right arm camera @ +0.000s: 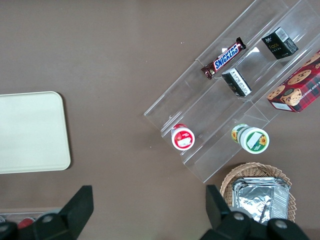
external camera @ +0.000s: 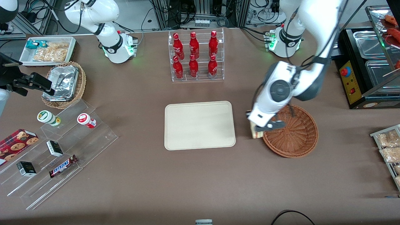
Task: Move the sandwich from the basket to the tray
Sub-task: 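Lift the sandwich and carry it with the left gripper over the cream tray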
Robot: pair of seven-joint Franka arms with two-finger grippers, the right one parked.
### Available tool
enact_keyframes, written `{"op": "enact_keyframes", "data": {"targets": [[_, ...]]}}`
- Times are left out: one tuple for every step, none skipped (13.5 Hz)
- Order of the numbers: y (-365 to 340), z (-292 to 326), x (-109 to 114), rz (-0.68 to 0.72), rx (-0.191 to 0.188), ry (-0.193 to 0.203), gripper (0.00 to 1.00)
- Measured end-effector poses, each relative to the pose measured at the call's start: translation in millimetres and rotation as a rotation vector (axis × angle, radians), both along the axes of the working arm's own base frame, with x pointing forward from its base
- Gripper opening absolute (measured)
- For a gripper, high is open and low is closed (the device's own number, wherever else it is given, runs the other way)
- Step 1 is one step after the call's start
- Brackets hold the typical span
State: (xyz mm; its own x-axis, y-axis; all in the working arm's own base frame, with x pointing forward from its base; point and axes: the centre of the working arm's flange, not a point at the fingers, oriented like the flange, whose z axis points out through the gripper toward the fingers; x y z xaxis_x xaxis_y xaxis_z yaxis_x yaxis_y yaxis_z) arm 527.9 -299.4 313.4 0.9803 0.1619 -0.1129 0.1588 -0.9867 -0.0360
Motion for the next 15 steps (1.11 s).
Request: {"op": "enact_keyframes", "data": {"targets": [[-25.2, -1.2, -3.4, 0.0, -0.004, -0.006, 0.15], [-48.2, -3.7, -6.3, -0.002, -0.009, -0.01, 0.15], [-68.2, -7.5, -8.1, -0.005, -0.014, -0.012, 0.15], [-86.1, -12.9, -8.5, -0.009, -0.019, -0.012, 0.15], [-100.4, -18.7, -7.8, -0.018, -0.025, -0.011, 0.15], [-114.0, -23.7, -6.8, -0.028, -0.032, -0.012, 0.15], [-126.8, -27.8, -6.5, -0.033, -0.039, -0.013, 0.15], [-139.2, -31.9, -6.9, -0.029, -0.044, -0.014, 0.15], [-151.8, -37.4, -9.3, -0.025, -0.046, -0.013, 0.15], [-163.9, -44.0, -12.3, -0.02, -0.047, -0.01, 0.15], [-175.2, -50.1, -13.8, -0.012, -0.05, -0.009, 0.15], [-185.0, -55.2, -13.7, -0.003, -0.054, -0.01, 0.15], [-192.4, -59.7, -11.5, 0.007, -0.059, -0.012, 0.15], [-198.3, -63.4, -8.6, 0.013, -0.066, -0.013, 0.15], [-204.5, -66.9, -7.6, 0.013, -0.072, -0.013, 0.15]]}}
